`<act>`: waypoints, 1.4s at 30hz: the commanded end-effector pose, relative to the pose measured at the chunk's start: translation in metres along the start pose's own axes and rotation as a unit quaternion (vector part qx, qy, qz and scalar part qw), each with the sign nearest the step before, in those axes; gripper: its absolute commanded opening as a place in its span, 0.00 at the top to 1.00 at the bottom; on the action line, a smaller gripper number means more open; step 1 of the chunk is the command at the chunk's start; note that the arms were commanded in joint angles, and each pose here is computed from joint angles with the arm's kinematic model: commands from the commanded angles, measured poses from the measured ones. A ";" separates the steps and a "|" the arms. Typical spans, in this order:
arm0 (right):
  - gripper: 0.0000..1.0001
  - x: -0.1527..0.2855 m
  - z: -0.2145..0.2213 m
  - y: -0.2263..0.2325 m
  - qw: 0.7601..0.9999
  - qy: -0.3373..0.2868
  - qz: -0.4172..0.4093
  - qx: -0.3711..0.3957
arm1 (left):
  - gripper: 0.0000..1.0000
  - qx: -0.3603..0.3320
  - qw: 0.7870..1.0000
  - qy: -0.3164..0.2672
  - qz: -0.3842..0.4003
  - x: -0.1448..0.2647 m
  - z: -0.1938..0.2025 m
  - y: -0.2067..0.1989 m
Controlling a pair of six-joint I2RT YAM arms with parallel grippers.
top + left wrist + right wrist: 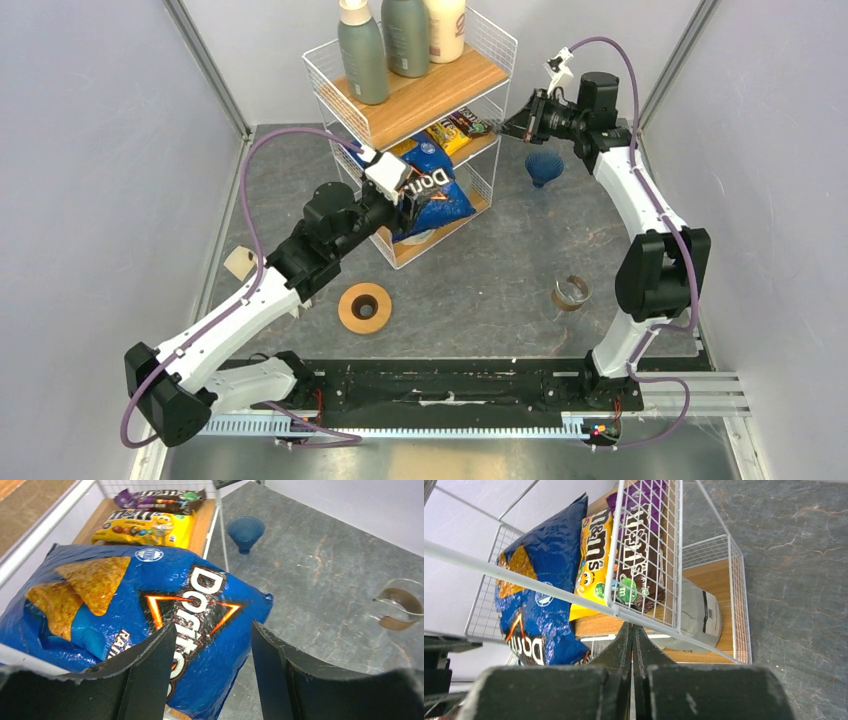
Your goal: Place the coffee filter in the dripper
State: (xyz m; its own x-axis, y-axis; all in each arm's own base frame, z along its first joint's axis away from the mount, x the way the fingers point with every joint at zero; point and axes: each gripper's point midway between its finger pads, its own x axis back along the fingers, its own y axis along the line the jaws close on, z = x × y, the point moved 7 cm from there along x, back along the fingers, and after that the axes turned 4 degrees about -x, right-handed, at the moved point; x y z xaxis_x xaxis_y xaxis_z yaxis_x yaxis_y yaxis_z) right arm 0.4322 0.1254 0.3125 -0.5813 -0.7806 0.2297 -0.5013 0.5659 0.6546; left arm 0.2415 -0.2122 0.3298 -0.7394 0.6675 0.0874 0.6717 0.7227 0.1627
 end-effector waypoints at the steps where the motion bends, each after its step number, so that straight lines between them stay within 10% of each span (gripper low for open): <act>1: 0.99 -0.006 -0.012 0.010 0.999 -0.014 -0.016 0.041 | 0.36 -0.006 0.997 -0.008 -0.075 -0.003 0.001 0.037; 42: 1.00 -0.077 -0.006 0.002 0.997 -0.001 -0.024 0.069 | 0.47 0.015 0.998 -0.001 -0.069 -0.004 0.042 0.171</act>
State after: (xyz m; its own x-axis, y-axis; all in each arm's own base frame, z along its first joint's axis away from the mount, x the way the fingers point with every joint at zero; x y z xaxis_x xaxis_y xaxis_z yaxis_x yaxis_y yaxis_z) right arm 0.4543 0.1812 0.2804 -0.4709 -0.8380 0.2759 -0.5593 0.5254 0.6412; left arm 0.3319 -0.1053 0.2893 -0.7712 0.6170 0.1567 0.6321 0.7714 0.0735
